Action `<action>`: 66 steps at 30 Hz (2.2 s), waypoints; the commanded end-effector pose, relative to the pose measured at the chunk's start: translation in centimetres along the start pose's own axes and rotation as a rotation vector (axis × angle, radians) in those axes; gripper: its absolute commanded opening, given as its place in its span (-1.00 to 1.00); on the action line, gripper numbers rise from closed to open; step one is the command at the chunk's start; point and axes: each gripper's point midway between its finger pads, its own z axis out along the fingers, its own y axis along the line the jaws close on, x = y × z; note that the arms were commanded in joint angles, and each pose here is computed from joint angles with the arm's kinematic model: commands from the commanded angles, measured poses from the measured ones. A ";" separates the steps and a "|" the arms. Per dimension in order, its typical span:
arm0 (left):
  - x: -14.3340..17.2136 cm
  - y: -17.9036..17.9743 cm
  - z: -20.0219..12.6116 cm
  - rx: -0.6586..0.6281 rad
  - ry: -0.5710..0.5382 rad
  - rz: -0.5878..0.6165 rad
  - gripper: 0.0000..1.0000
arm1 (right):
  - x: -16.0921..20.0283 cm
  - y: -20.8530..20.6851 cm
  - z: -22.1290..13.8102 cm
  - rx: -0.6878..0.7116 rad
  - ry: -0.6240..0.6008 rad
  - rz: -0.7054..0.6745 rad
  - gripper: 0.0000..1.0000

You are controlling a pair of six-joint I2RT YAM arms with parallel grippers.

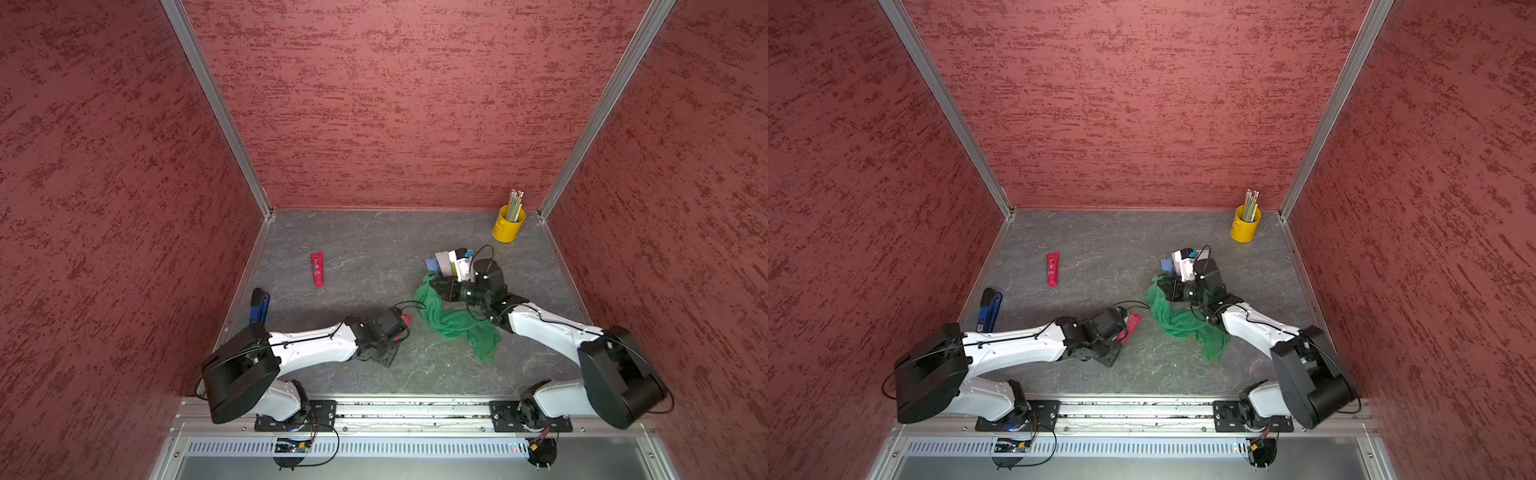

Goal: Wipe the surface of the toothpaste tube
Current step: Adjust the toothpaste at the center of the board, then wipe the dirt from the toothpaste tube.

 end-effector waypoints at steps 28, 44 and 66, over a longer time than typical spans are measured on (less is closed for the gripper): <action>2.4 -1.3 -1.2 0.060 -0.021 -0.069 0.28 | 10.4 0.3 6.2 -0.022 0.271 0.009 -1.00; 0.5 0.3 -0.4 0.018 -0.054 -0.095 -0.41 | 7.6 2.4 6.5 -0.057 0.219 -0.019 -1.00; -0.7 0.4 -0.3 0.058 -0.065 -0.059 -0.75 | 14.1 5.5 7.2 -0.133 0.364 0.001 -1.00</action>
